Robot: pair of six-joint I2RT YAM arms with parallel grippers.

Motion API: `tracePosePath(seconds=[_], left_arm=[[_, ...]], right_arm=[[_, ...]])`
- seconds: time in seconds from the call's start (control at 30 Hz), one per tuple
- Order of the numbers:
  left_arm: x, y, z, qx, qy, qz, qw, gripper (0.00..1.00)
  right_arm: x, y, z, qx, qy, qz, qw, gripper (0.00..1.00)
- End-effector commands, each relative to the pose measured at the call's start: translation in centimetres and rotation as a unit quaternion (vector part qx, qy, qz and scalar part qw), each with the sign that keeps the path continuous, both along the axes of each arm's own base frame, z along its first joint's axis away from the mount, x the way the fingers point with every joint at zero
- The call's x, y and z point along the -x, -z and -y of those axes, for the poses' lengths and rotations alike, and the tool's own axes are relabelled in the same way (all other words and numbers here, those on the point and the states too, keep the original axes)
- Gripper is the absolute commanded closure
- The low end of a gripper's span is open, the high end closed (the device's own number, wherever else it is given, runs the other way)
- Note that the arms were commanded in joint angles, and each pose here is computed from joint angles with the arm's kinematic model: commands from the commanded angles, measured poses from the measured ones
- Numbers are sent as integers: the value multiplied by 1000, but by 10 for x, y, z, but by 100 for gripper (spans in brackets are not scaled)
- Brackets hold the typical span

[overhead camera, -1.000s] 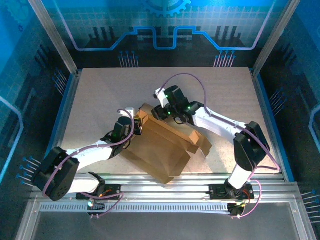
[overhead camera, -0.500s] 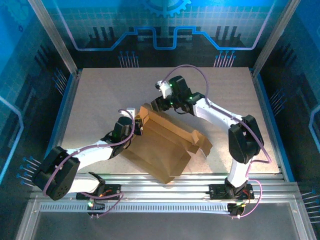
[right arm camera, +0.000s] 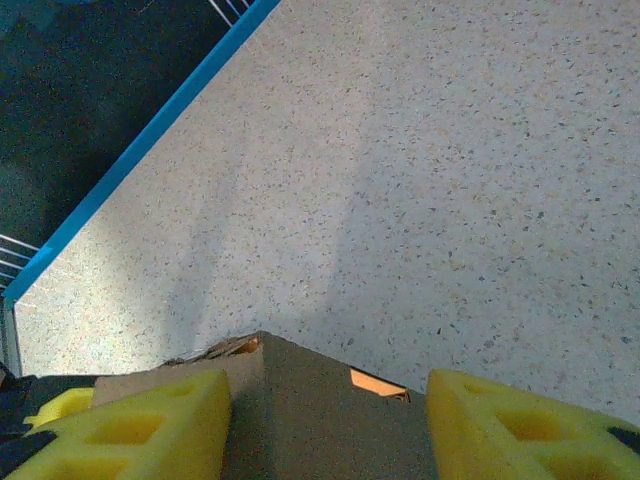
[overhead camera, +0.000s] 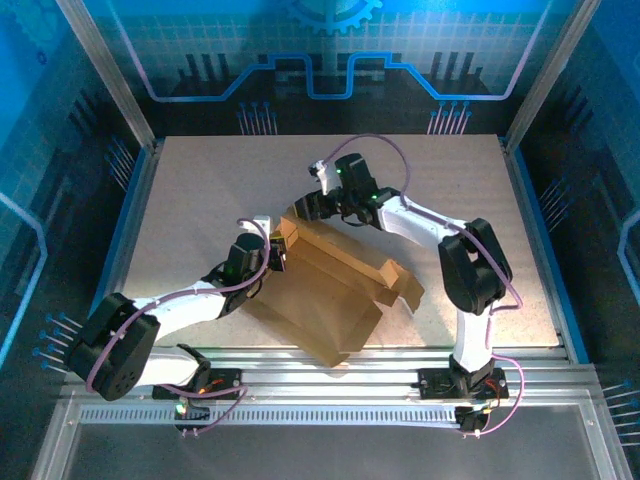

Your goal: Fold the paper box

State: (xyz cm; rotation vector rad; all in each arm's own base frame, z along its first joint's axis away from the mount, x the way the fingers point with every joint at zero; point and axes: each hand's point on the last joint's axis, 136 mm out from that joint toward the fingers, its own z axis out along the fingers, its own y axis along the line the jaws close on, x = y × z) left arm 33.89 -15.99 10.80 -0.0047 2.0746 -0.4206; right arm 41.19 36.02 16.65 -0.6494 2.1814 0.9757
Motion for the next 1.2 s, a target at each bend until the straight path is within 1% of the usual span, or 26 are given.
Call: tracePosePath(seconds=[0.0, 0.17, 0.4, 0.63, 0.77, 0.93, 1.0, 1.1, 1.17], left_arm=[[49, 80, -13, -67, 34, -151, 986, 93], [49, 81, -13, -67, 34, -151, 986, 93], [48, 80, -12, -67, 36, -149, 986, 93], [48, 80, -13, -67, 36, -149, 986, 93], [49, 80, -13, -67, 36, -150, 986, 93], [48, 74, -12, -61, 37, -143, 987, 92], [48, 67, -12, -57, 34, -136, 988, 90], [47, 45, -10, -46, 37, -125, 990, 83], [49, 27, -11, -43, 39, -118, 991, 75]], right_arm=[[-8, -7, -14, -35, -10, 2, 999, 43], [-7, -3, -22, -47, -18, -1, 999, 39], [-11, -6, -27, -58, -21, -2, 998, 30], [-8, 4, -35, -59, -31, -14, 998, 26], [-7, 16, -36, -48, -29, -21, 998, 25], [-6, 27, -33, -40, -24, -26, 999, 27], [-5, 30, -32, -38, -23, -26, 999, 29], [-4, 31, -30, -39, -22, -25, 999, 30], [-3, 30, -30, -38, -25, -25, 999, 30]])
